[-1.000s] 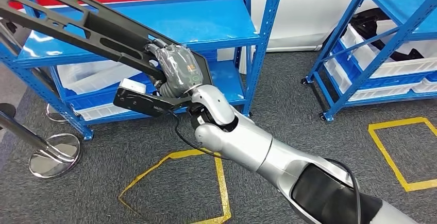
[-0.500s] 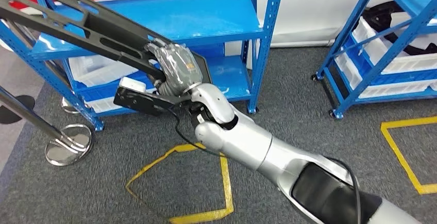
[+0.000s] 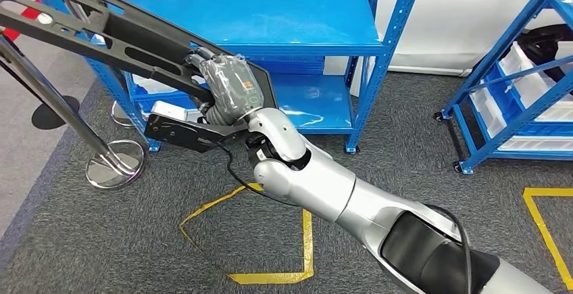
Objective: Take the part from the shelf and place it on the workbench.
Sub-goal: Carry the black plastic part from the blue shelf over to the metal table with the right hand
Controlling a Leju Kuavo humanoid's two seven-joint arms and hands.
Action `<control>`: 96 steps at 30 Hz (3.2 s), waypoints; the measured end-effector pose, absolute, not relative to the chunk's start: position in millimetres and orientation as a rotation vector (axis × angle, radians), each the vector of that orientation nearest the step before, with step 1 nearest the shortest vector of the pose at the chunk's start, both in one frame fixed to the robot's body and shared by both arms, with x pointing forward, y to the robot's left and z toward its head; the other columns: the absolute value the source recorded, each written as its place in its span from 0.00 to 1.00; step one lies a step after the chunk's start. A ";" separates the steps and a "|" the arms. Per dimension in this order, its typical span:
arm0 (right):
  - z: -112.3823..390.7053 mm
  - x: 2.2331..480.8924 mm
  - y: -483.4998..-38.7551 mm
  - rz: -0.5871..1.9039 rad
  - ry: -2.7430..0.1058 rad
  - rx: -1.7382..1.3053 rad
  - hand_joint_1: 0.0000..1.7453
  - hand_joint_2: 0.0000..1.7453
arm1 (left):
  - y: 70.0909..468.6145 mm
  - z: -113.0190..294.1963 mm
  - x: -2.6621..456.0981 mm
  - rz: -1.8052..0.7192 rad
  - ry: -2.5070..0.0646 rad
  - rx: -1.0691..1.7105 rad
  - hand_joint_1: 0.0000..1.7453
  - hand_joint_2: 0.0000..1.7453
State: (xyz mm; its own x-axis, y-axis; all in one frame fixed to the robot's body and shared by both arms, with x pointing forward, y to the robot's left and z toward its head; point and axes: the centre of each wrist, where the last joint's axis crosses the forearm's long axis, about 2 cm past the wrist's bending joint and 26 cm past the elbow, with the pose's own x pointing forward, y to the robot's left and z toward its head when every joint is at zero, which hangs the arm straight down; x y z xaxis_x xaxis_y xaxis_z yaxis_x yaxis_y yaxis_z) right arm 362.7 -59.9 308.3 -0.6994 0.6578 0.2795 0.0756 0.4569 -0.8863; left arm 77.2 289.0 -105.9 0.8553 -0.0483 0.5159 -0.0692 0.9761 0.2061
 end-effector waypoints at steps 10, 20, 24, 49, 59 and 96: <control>307.7 362.2 -63.3 1.231 -2.105 -0.622 1.00 1.00 | 290.7 -105.6 79.3 0.011 -0.567 0.216 0.00 1.00; 310.1 359.3 -64.6 1.234 -2.134 -0.643 1.00 1.00 | 291.5 -105.9 77.7 0.004 -0.580 0.218 0.00 1.00; 312.3 358.9 -64.9 1.239 -2.152 -0.667 1.00 1.00 | 293.1 -105.6 79.4 0.001 -0.588 0.222 0.00 1.00; 311.6 357.1 -67.6 1.309 -2.170 -0.850 1.00 1.00 | 296.2 -105.6 78.0 -0.016 -0.584 0.269 0.00 1.00; 315.0 356.0 -66.6 1.308 -2.185 -0.840 1.00 1.00 | 298.2 -105.6 78.2 -0.020 -0.554 0.261 0.00 1.00; 303.4 360.6 -80.1 1.339 -2.101 -0.848 1.00 1.00 | 342.6 -103.4 80.8 -0.018 -0.191 0.211 0.00 1.00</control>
